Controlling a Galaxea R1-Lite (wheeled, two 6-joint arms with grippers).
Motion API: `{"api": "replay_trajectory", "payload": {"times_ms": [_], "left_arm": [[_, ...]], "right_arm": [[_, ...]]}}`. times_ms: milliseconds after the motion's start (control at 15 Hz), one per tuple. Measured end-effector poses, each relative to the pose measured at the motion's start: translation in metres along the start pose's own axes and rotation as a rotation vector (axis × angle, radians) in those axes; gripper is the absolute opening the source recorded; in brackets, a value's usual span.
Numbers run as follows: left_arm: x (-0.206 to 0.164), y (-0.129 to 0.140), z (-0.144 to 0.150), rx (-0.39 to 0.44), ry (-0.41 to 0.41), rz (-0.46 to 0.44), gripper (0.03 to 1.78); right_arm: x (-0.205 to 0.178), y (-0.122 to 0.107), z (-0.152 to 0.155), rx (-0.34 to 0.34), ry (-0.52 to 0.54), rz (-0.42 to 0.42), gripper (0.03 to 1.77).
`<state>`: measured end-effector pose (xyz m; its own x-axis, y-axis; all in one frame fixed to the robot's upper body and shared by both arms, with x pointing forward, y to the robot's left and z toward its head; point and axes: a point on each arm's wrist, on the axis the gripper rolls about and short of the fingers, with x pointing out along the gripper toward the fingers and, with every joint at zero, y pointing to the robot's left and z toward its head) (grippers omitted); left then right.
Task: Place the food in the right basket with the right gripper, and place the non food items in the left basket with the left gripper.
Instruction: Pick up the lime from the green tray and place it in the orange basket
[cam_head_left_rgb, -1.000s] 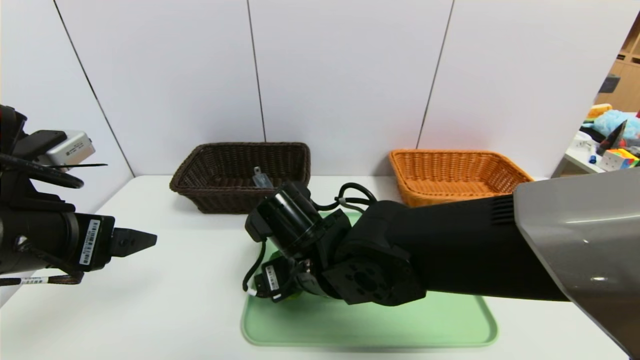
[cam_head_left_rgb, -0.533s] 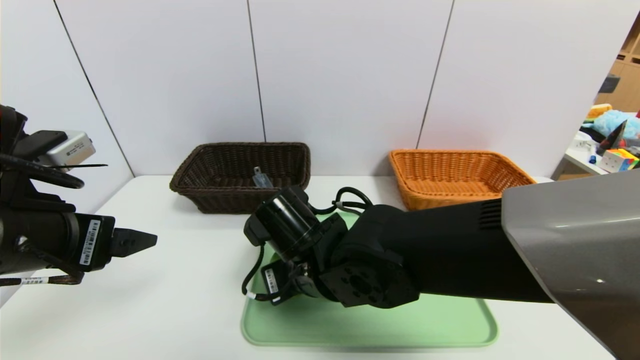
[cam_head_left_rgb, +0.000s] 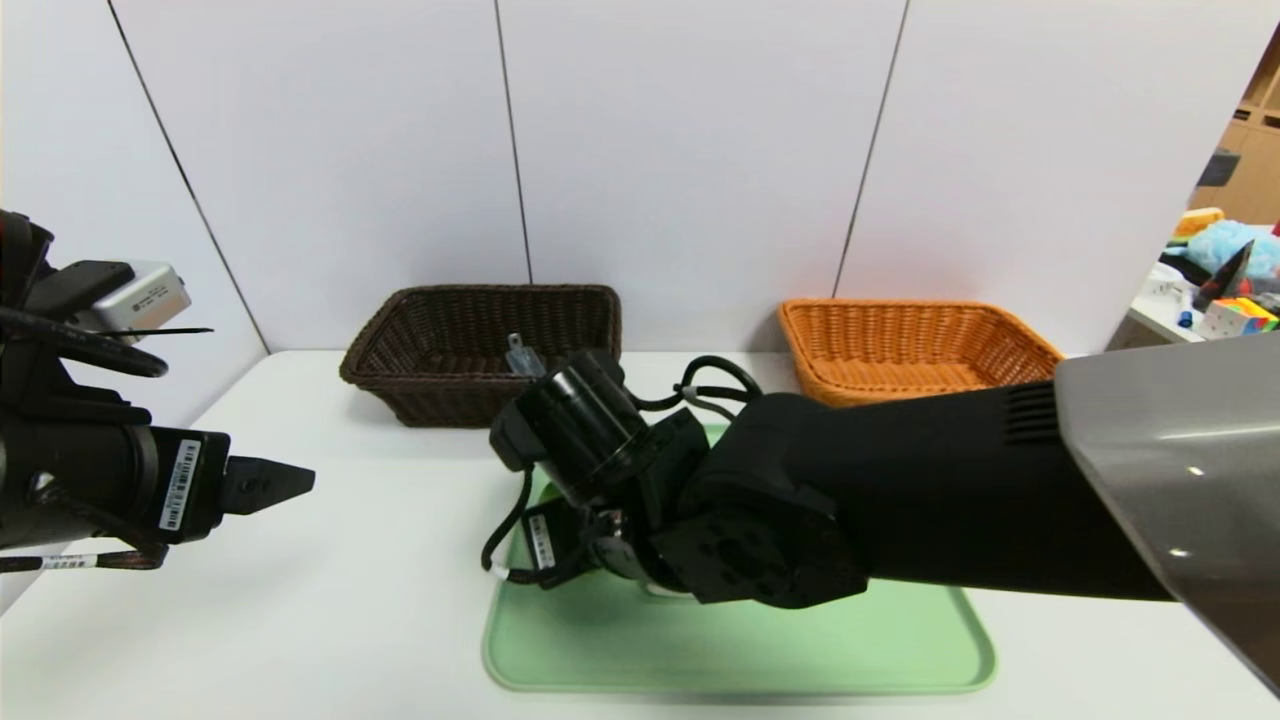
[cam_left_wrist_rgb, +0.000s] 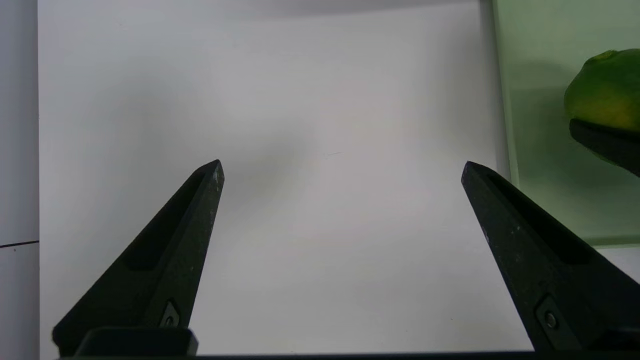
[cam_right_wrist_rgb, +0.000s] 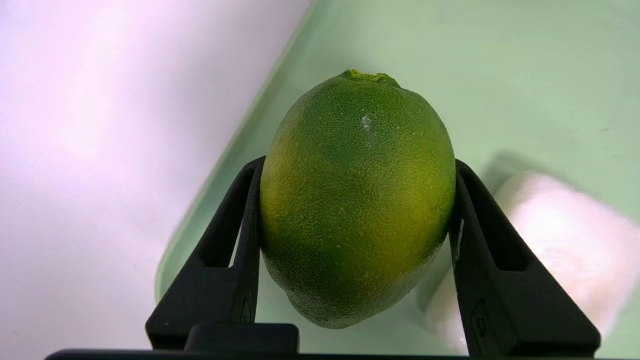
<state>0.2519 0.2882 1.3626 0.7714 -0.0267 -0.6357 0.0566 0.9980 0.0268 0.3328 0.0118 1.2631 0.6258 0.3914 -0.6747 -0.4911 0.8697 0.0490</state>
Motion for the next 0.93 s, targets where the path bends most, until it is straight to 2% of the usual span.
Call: {"api": "replay_trajectory", "payload": {"times_ms": [333,933], "left_arm": [[0.000,0.000,0.000,0.001,-0.001,-0.004,1.69],[0.000,0.000,0.000,-0.003,0.000,-0.004,1.69]], "right_arm": [[-0.022,-0.046,0.031,0.105,-0.098,-0.068,1.03],[-0.069,-0.158,0.070,0.289,-0.253,-0.272,1.03]]}}
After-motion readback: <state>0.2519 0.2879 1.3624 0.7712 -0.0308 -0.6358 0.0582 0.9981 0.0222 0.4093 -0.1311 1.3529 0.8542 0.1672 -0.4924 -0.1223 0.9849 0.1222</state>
